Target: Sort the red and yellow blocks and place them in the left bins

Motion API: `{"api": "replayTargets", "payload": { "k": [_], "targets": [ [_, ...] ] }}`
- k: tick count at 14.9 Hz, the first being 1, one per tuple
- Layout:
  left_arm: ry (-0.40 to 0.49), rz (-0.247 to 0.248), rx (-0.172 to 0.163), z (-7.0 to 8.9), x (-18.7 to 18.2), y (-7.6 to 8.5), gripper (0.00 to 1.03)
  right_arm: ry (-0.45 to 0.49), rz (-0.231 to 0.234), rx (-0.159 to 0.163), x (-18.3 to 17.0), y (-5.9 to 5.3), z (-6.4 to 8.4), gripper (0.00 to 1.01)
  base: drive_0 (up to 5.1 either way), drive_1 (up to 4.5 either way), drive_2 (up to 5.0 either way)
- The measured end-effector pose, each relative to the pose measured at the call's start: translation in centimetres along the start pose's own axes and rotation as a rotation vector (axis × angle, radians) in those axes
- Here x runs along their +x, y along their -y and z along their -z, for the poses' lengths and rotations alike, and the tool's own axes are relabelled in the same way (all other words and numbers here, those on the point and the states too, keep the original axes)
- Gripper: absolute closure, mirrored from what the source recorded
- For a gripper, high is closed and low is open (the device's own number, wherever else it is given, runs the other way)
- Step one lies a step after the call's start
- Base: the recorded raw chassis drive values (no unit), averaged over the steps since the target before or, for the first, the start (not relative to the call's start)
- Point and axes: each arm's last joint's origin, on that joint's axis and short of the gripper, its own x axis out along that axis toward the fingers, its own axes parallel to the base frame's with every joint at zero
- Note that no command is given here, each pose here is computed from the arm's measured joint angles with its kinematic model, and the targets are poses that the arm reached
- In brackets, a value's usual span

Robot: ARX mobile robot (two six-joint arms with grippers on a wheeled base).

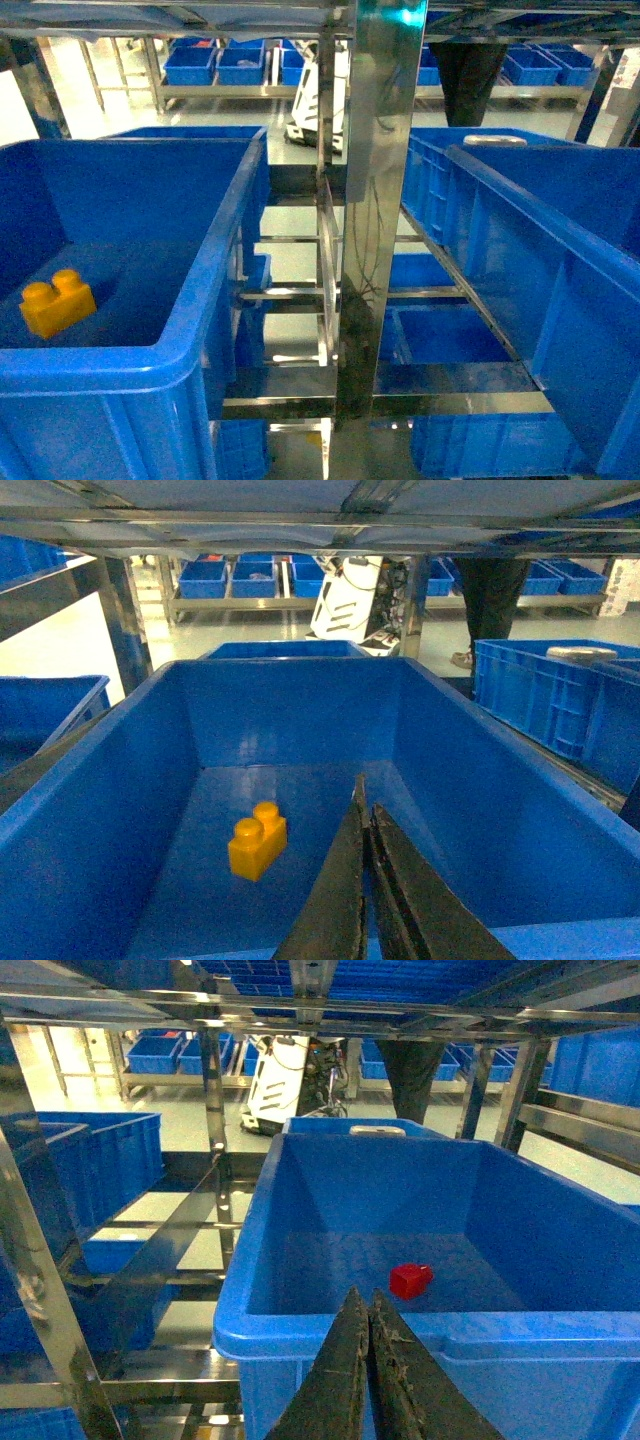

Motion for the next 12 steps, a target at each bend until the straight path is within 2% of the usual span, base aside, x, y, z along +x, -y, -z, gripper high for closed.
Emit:
{"api": "replayTargets", "payload": {
  "k": [2, 3, 5, 6, 7, 12],
  "targets": [
    [-0.002, 0.0, 0.0, 0.3, -0.2, 0.0, 1.01, 0.004, -0.001, -0.001, -0.1, 0.0, 0.9, 0.99, 0.0, 0.0, 0.0],
    [0.007, 0.006, 0.0, 0.8, -0.4, 0.0, 1.01, 0.001, 0.0, 0.0, 0.0, 0.0, 0.9, 0.99, 0.0, 0.0, 0.0],
    [0.016, -0.001, 0.0, 0.7, -0.6, 0.0, 1.01, 0.006, 0.001, 0.0, 0.0, 0.0, 0.8, 0.99, 0.0, 0.0, 0.0],
    [-0.036, 0.005, 0.0, 1.4, -1.2, 0.0, 1.01, 0.007, 0.0, 0.0, 0.0, 0.0, 0.8, 0.99, 0.0, 0.0, 0.0],
    [0.011, 0.001, 0.0, 1.0, -1.6, 0.0, 1.01, 0.007, 0.0, 0.0, 0.0, 0.0, 0.8, 0.99, 0.0, 0.0, 0.0],
    [0.001, 0.001, -0.002, 1.1, -1.6, 0.0, 1.01, 0.008, 0.0, 0.0, 0.0, 0.0, 0.8, 0.97, 0.0, 0.0, 0.0]
  ]
}}
